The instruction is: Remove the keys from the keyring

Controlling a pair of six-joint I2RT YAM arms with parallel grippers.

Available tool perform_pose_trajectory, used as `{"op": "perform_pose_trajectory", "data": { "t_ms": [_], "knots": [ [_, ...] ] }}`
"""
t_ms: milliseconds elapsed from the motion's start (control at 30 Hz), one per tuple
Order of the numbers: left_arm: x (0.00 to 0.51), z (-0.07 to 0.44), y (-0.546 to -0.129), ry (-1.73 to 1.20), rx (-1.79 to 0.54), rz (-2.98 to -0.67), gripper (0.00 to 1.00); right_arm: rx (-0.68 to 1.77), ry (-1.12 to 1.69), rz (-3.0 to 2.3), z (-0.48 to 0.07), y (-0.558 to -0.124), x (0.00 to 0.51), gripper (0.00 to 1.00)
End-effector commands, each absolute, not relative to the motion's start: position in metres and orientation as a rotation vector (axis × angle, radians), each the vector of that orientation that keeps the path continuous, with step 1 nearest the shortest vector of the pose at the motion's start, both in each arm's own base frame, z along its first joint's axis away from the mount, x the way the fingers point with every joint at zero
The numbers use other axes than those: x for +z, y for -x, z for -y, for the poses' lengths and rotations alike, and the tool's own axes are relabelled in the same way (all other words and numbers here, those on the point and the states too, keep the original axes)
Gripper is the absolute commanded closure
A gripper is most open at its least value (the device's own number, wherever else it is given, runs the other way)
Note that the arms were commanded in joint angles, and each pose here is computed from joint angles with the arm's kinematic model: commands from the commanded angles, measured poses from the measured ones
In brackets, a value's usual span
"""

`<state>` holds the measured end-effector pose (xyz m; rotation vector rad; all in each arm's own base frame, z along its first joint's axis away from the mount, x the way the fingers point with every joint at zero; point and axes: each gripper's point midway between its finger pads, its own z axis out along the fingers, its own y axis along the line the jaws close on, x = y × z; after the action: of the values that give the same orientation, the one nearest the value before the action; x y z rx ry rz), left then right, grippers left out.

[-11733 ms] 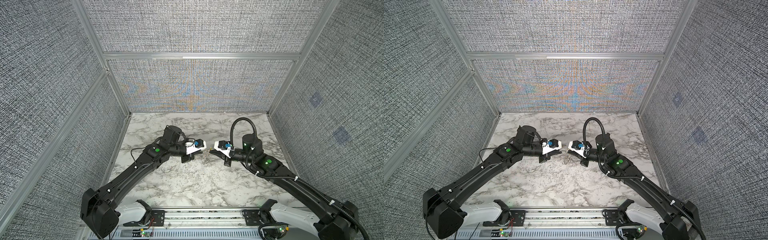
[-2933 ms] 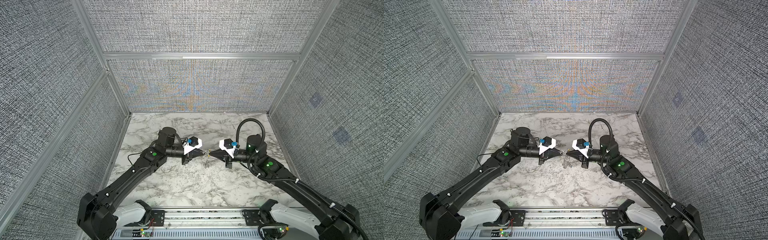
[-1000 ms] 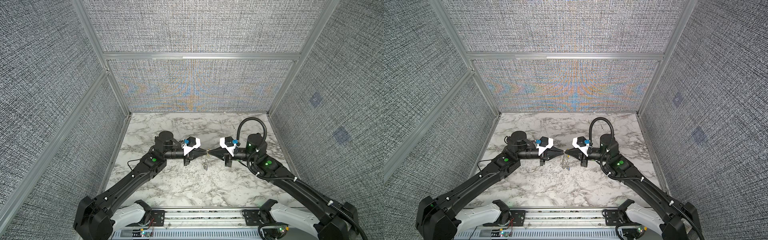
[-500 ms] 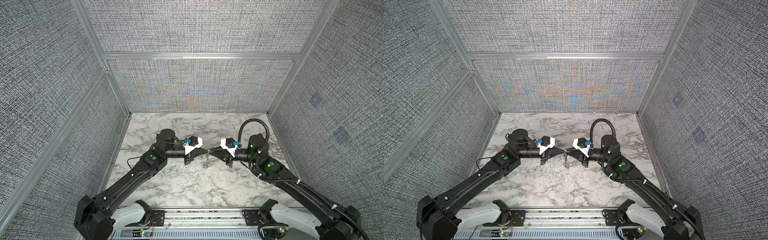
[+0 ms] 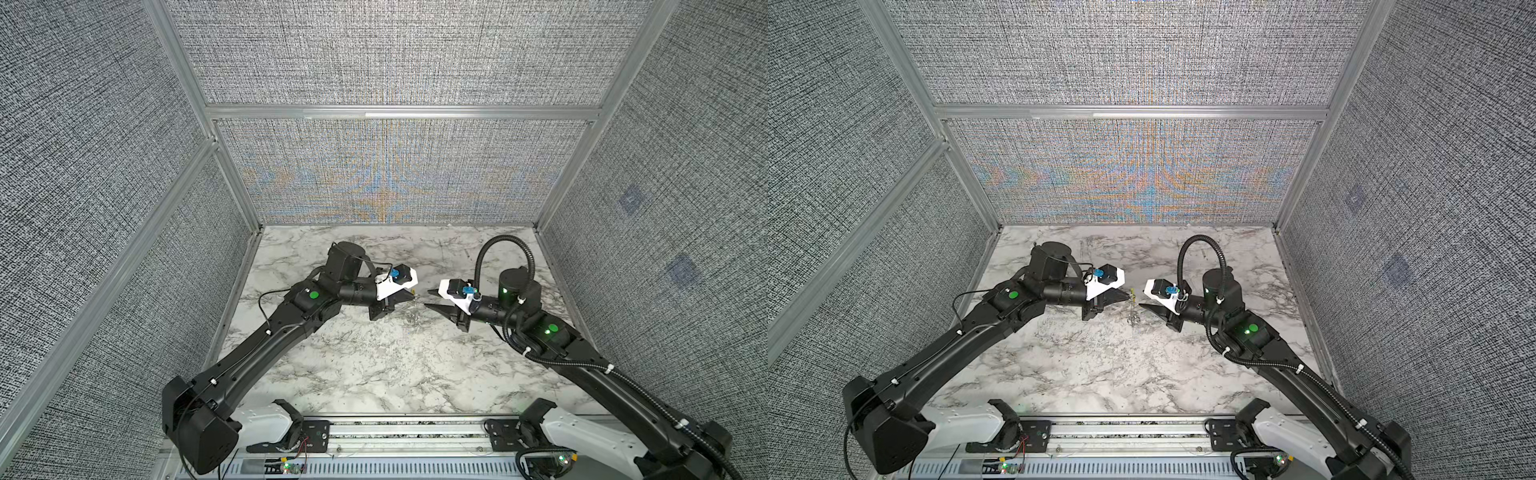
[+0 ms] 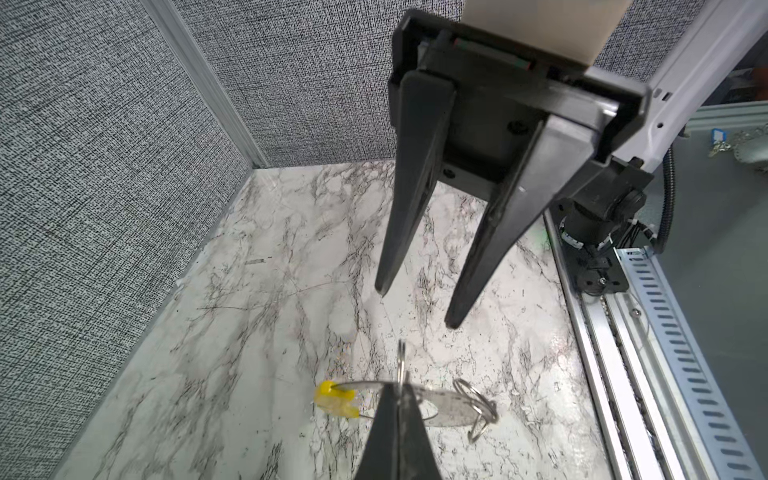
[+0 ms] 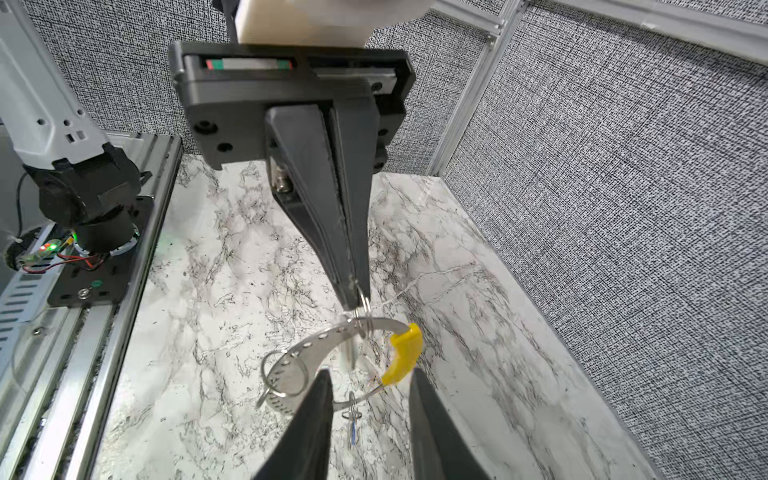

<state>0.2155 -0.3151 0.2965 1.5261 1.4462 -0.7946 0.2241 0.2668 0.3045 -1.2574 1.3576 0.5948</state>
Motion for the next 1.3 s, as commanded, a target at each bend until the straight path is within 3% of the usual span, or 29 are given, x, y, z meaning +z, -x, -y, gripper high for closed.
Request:
{"op": "perform_pose_trajectory", "data": {
  "t_ms": [0, 533, 800, 1033, 1133, 1267],
  "knots": [
    [0.292, 0.313, -0.213, -1.564, -0.775, -1.465, 1.00, 0.577, 1.263, -1.343, -0.269, -0.226, 0.306, 0.68],
    [0.294, 0.317, -0.208, -1.601, -0.792, -1.474, 1.00, 0.649, 1.244, -1.322, -0.284, -0.226, 0.304, 0.82],
    [0.292, 0.317, -0.207, -1.614, -0.798, -1.482, 1.00, 0.668, 1.243, -1.316, -0.287, -0.225, 0.305, 0.84],
    [0.293, 0.318, -0.206, -1.622, -0.796, -1.478, 1.00, 0.673, 1.251, -1.321, -0.287, -0.224, 0.302, 0.98],
    [0.292, 0.318, -0.205, -1.624, -0.799, -1.478, 1.00, 0.676, 1.255, -1.333, -0.286, -0.223, 0.300, 0.98],
    [0.293, 0.318, -0.203, -1.638, -0.809, -1.465, 1.00, 0.673, 1.262, -1.340, -0.286, -0.224, 0.298, 0.90]
  ]
}}
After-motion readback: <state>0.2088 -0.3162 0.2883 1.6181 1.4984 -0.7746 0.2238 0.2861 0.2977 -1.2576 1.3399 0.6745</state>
